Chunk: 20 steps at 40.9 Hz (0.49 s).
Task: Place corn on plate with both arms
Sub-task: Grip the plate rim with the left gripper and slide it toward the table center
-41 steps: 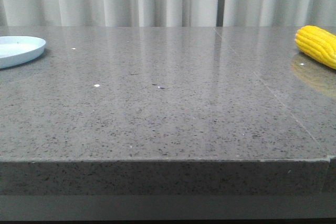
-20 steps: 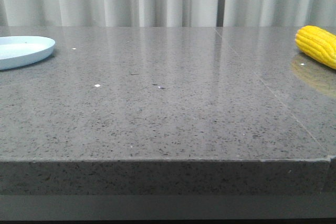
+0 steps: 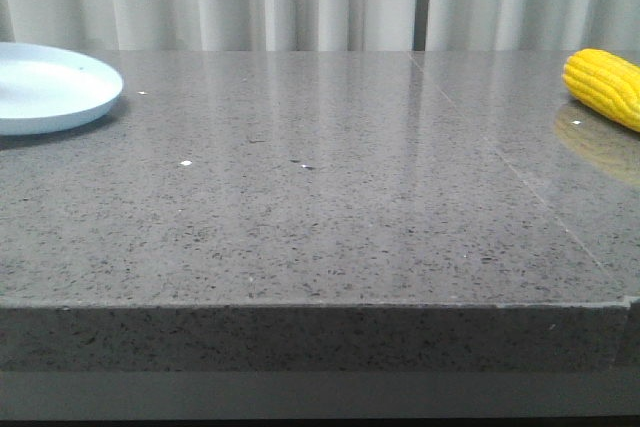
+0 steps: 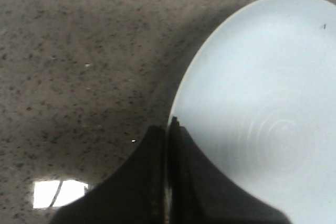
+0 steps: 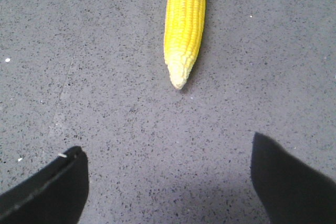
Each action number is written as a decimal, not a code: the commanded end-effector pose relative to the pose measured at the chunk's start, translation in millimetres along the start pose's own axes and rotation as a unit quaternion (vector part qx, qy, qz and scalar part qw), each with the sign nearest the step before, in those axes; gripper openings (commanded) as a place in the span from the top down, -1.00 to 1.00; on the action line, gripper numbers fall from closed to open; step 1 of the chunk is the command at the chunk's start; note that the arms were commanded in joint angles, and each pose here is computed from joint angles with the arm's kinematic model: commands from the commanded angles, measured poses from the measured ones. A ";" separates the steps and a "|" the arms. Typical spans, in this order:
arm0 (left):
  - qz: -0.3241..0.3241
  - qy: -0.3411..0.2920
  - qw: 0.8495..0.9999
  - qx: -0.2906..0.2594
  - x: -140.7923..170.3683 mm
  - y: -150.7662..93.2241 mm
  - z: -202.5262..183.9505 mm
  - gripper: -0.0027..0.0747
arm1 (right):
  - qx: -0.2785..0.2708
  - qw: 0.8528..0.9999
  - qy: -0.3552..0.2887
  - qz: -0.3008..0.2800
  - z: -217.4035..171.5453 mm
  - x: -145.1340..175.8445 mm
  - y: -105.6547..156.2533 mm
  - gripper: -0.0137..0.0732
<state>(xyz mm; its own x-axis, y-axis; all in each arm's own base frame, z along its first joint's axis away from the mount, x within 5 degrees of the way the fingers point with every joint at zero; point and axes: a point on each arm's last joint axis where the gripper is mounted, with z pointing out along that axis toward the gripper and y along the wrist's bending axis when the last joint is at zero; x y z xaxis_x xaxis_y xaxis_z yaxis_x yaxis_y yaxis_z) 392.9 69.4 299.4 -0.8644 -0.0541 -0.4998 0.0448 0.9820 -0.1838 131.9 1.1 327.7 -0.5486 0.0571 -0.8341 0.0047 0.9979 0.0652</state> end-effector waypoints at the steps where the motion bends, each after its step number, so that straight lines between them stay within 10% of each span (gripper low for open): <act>1: 0.018 -0.061 0.998 0.027 -12.9 -29.6 -34.7 0.98 | 0.004 0.999 -0.044 -0.006 -3.5 -12.9 -0.4 -0.81; 20: 0.102 -0.057 0.985 0.130 -11.1 -140.9 -9.3 0.98 | 0.004 0.999 -0.044 -0.006 -3.5 -12.9 -0.4 -0.81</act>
<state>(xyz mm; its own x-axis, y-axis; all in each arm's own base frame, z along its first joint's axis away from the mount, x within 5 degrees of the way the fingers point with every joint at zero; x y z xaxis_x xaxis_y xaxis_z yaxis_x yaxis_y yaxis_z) 395.8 -43.8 308.3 -0.8414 0.1185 -0.5272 0.2968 0.9167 -0.2675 131.9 1.1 327.7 -0.5486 0.0571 -0.8341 0.0047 0.9979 0.0652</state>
